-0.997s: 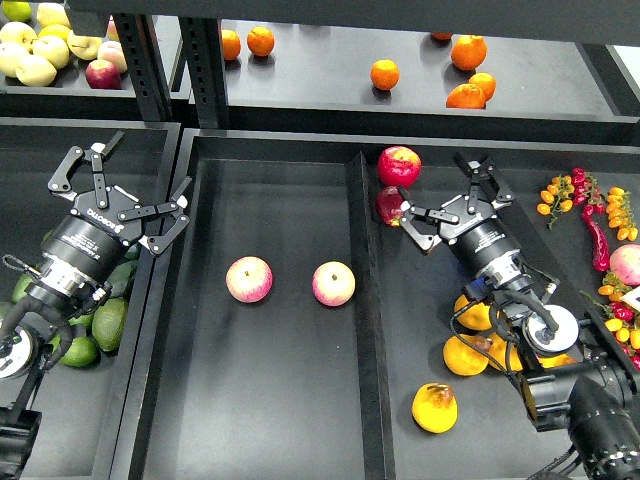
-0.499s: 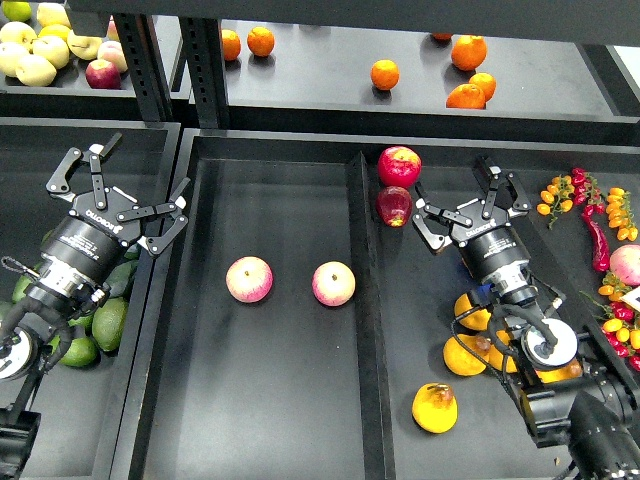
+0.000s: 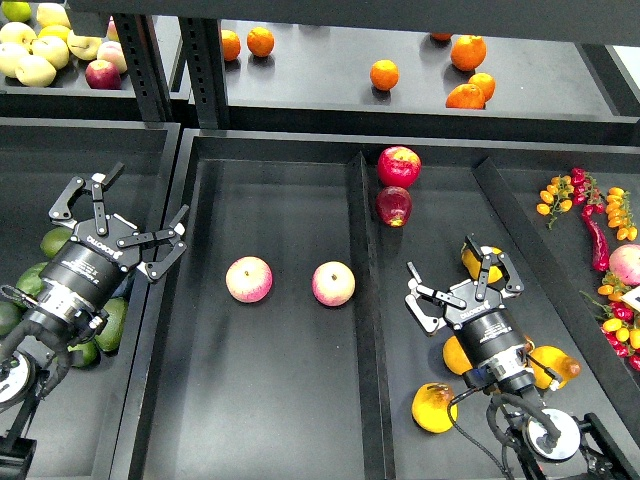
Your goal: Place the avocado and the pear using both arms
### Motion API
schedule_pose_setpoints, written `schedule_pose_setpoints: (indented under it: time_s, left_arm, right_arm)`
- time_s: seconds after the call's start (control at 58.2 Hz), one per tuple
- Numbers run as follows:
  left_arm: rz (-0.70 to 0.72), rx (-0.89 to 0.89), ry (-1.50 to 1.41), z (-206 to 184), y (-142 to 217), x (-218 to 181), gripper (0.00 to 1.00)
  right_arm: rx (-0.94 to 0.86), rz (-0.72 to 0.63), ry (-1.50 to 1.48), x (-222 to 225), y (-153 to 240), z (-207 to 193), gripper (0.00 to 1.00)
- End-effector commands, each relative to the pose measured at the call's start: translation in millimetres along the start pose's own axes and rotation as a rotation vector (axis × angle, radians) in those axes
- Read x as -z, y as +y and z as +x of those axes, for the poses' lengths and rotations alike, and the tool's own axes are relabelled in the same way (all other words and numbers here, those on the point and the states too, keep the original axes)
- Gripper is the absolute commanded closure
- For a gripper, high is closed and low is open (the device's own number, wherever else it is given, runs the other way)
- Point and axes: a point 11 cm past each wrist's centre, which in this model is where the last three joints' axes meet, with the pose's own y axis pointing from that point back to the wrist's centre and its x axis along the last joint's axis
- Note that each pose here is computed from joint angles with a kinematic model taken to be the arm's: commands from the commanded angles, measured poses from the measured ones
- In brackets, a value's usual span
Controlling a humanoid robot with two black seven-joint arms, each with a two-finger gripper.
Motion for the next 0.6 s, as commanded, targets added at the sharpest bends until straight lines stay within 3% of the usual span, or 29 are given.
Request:
schedule_pose_setpoints:
  time_s: [0.0,0.585]
  left_arm:
    - [0.001,-0.001,0.004,0,3,2,0.00]
    - [0.022,-0.009,0.017,4,9,12,0.00]
  right_arm:
    - [-0.001,-0.001,0.003,0,0,0,0.01]
    - [0.002,-0.006,0.006,0,-1,-1,0.01]
